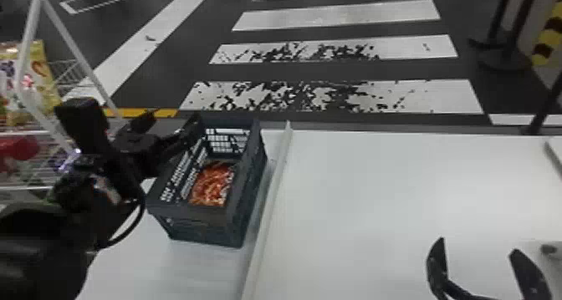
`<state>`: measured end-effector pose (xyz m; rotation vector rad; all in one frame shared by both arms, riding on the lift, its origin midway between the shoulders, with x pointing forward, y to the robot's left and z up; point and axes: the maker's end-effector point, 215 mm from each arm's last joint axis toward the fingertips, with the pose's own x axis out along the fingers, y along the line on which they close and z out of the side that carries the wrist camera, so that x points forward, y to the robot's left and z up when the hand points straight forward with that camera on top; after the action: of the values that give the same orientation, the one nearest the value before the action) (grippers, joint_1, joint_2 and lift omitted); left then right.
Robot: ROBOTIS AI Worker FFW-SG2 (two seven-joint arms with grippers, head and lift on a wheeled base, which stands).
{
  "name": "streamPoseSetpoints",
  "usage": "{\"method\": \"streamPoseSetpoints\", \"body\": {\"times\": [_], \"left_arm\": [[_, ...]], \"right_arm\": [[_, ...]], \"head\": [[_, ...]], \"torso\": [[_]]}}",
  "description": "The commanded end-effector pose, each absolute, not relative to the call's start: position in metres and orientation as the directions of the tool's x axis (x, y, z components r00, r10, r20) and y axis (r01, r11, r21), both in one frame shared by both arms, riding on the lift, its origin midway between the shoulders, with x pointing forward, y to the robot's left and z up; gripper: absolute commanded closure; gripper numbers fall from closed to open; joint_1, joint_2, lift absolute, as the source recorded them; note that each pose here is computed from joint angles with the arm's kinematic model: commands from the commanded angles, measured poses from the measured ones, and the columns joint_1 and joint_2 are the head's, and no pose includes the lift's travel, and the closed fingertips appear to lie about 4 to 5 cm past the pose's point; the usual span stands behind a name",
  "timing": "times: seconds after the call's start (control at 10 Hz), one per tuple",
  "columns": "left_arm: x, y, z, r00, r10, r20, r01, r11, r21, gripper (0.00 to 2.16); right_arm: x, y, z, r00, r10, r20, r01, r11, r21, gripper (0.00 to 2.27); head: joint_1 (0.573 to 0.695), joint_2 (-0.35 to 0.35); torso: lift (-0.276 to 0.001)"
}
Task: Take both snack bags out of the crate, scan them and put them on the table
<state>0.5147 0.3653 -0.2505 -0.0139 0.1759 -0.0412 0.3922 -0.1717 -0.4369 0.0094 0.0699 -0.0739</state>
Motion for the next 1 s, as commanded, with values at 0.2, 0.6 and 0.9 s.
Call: {"method": "streamPoseSetpoints", "body": {"times": [0.2,0.6,0.9], "left_arm": [[0.533,0.373,-0.301,0.905,-0.042,-0.423,0.044,0.999,-0.004,0.07],[0.539,0.384,-0.345,0.796,-0.037,-0.604,0.029,0.999,-0.024,0.07],[0.563,0.381,-0.364,0.763,-0.029,-0.646,0.032,0.999,-0.007,0.08]], "right_arm": [[0.388,-0.165,-0.439,0.995,-0.065,-0.078,0.066,0.998,0.014,0.04],[0.386,-0.161,-0.444,0.994,-0.06,-0.093,0.061,0.998,0.01,0.04],[0.385,-0.161,-0.451,0.992,-0.057,-0.111,0.058,0.998,0.002,0.04]], "head": [[0.695,0.24],[0.695,0.257],[0.695,0.261]], "torso": [[-0.092],[-0.092],[-0.092]]}}
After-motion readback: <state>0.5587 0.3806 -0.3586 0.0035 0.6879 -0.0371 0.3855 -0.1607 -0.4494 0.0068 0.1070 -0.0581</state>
